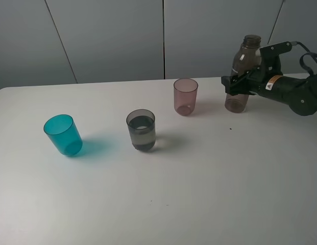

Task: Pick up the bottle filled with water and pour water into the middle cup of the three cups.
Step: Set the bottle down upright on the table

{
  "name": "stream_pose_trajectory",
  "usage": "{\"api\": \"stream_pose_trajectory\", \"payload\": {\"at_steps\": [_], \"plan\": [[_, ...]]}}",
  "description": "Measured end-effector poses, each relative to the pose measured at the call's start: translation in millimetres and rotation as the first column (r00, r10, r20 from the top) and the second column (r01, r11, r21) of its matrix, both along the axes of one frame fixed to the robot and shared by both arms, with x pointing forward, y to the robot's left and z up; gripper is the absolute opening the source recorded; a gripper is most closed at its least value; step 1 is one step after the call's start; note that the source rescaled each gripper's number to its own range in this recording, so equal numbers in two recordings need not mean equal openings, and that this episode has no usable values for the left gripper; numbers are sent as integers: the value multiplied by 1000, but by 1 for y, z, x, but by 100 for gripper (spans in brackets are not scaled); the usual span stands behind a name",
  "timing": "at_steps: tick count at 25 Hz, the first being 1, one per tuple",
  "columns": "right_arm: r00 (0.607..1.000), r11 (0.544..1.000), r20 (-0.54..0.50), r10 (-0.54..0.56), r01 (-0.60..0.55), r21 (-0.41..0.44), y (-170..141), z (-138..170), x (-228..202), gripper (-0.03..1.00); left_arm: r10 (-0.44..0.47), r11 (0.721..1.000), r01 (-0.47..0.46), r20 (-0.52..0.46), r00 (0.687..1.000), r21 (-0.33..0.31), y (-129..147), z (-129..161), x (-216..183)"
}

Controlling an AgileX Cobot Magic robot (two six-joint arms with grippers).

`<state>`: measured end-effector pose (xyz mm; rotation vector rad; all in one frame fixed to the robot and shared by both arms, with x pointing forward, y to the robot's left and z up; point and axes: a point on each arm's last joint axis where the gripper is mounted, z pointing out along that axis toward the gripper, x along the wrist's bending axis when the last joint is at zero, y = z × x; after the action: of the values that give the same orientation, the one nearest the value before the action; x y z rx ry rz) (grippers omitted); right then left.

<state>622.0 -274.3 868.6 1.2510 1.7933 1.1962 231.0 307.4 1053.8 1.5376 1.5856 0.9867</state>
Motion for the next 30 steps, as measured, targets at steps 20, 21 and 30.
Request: {"api": "stream_pose_trajectory", "payload": {"at_steps": [20,21,30], "plan": [[982,998,-183,-46,35,-61,-5,4,-58,38,0,1000,0,0,1000,0,0,0,0],[979,997,-198,-55,43,-63,-5,4,-63,44,0,1000,0,0,1000,0,0,0,0],[948,981,-254,-190,171,-97,-16,50,-109,99,1,1000,-1,0,1000,-2,0,0,0]]}}
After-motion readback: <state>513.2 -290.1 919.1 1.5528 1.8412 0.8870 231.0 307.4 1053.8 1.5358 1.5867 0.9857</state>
